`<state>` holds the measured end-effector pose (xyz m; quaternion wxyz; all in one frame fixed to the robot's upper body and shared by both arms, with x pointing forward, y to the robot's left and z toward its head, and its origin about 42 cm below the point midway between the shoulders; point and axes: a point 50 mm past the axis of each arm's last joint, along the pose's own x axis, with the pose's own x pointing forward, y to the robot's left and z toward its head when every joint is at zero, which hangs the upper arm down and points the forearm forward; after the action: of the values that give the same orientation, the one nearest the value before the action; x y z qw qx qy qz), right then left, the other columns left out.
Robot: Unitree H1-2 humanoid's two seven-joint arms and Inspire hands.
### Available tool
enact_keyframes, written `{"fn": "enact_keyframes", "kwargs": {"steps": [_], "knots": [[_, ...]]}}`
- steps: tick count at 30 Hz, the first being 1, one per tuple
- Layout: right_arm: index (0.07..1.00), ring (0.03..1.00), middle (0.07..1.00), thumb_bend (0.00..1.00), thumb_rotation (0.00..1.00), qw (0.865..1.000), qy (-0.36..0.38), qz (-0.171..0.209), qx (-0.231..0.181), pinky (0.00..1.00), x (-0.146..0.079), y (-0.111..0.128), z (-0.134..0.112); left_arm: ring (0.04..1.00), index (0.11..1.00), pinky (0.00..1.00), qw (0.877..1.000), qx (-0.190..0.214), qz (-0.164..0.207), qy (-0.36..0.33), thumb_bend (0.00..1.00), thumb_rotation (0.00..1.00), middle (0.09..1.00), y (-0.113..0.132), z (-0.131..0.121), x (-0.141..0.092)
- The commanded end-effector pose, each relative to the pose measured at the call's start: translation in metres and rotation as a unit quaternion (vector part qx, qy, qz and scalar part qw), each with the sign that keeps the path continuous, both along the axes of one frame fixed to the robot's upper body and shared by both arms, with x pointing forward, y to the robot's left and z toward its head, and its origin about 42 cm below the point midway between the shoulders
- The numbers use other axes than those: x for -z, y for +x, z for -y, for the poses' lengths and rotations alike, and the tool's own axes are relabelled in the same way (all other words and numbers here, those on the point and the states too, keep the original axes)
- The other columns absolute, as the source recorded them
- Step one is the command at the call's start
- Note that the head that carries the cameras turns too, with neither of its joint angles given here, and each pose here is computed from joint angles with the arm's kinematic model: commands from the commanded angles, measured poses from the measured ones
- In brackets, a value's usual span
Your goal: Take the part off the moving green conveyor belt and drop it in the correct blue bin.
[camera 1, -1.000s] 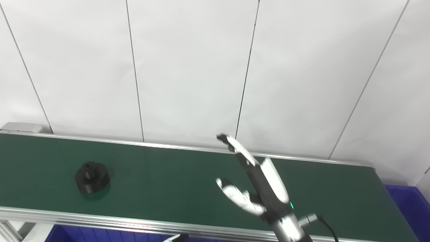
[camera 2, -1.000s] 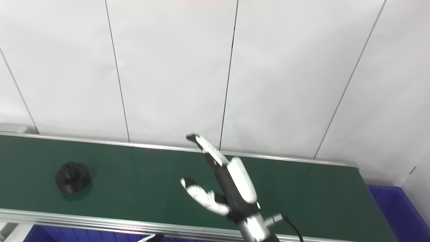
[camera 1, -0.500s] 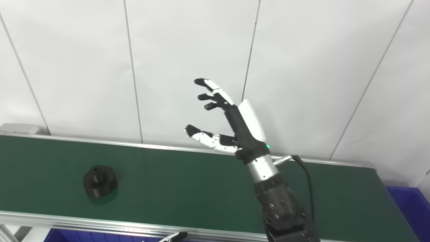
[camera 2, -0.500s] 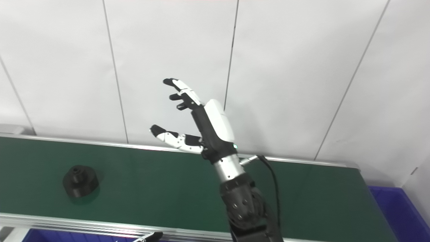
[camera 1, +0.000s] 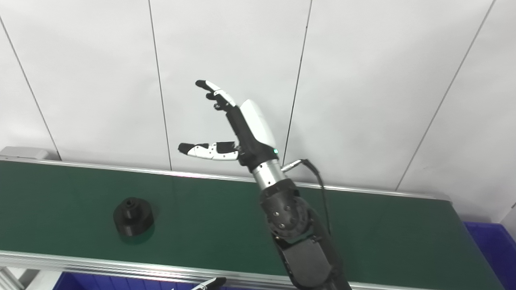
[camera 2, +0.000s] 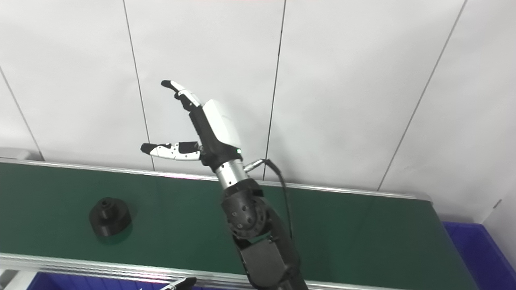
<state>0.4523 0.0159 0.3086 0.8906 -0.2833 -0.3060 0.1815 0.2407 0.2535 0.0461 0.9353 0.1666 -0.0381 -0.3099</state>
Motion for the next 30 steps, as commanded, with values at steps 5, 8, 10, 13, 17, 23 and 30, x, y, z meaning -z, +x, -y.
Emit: {"fn": "enact_keyframes", "kwargs": {"steps": [5, 8, 10, 13, 17, 23, 30], "knots": [[0.895, 0.851, 0.899, 0.88, 0.34, 1.000, -0.003, 0.018, -0.005, 0.78, -0.013, 0.016, -0.029, 0.930, 0.936, 0.87, 0.999, 0.008, 0.035, -0.001, 0.57, 0.58, 0.960, 0.002, -0.003, -0.014], [0.889, 0.842, 0.895, 0.92, 0.32, 1.000, -0.016, -0.006, 0.003, 0.76, 0.002, 0.026, -0.035, 0.921, 0.925, 0.86, 1.000, 0.008, 0.028, -0.011, 0.57, 0.55, 0.952, -0.002, -0.002, -0.013], [0.889, 0.842, 0.895, 0.92, 0.32, 1.000, -0.019, -0.014, 0.006, 0.76, 0.008, 0.030, -0.036, 0.919, 0.924, 0.86, 1.000, 0.009, 0.026, -0.013, 0.57, 0.55, 0.950, -0.003, -0.001, -0.012], [0.889, 0.837, 0.888, 0.95, 0.32, 0.999, -0.030, -0.035, 0.009, 0.76, 0.026, 0.036, -0.040, 0.919, 0.924, 0.86, 1.000, 0.011, 0.024, -0.015, 0.58, 0.55, 0.951, -0.006, -0.001, -0.012], [0.895, 0.847, 0.896, 0.97, 0.34, 0.997, -0.048, -0.056, 0.016, 0.77, 0.039, 0.040, -0.043, 0.920, 0.926, 0.86, 0.999, 0.013, 0.028, -0.012, 0.57, 0.56, 0.952, -0.008, -0.001, -0.013], [0.908, 0.855, 0.905, 1.00, 0.38, 0.989, -0.094, -0.108, 0.030, 0.78, 0.065, 0.043, -0.046, 0.918, 0.923, 0.86, 1.000, 0.014, 0.026, -0.011, 0.57, 0.55, 0.947, -0.010, -0.002, -0.013], [0.913, 0.869, 0.912, 1.00, 0.41, 0.980, -0.132, -0.143, 0.040, 0.79, 0.091, 0.041, -0.041, 0.918, 0.923, 0.86, 1.000, 0.014, 0.026, -0.007, 0.58, 0.56, 0.947, -0.012, -0.002, -0.013]]}}
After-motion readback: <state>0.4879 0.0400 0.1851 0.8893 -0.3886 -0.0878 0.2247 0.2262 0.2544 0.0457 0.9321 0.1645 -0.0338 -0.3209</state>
